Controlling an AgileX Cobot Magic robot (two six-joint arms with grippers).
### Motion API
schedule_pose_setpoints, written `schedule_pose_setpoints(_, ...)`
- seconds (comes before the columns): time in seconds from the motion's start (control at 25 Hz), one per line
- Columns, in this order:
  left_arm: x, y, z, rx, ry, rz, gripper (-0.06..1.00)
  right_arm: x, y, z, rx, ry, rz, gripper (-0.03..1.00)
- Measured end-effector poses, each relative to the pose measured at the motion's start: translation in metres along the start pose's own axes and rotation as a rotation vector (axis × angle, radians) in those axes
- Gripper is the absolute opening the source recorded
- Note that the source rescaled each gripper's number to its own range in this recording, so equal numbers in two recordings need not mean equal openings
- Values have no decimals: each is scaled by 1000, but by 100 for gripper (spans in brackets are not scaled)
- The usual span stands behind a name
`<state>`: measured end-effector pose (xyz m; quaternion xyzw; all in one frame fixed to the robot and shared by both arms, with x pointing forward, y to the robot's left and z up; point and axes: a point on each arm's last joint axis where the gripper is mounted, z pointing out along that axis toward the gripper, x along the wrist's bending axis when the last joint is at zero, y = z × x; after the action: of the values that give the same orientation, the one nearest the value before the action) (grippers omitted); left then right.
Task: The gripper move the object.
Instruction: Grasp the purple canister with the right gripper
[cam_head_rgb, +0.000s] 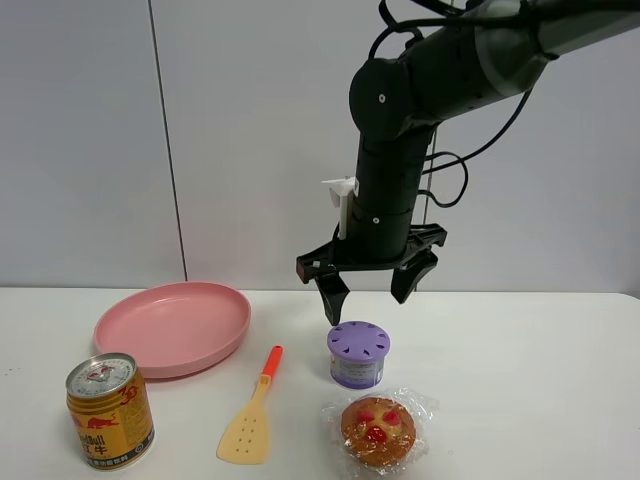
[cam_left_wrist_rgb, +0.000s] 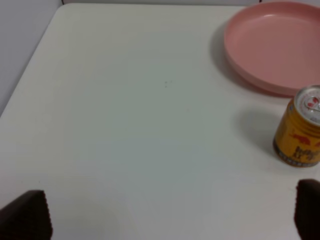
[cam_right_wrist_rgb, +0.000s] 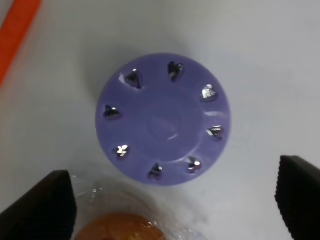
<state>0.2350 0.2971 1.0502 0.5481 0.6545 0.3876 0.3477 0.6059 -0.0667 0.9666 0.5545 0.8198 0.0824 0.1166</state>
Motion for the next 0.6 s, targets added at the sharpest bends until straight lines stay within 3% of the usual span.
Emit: schedule_pose_setpoints(0.6, 0, 0, 0, 0, 0, 0, 100, 0, 4, 39, 19, 48, 54, 42)
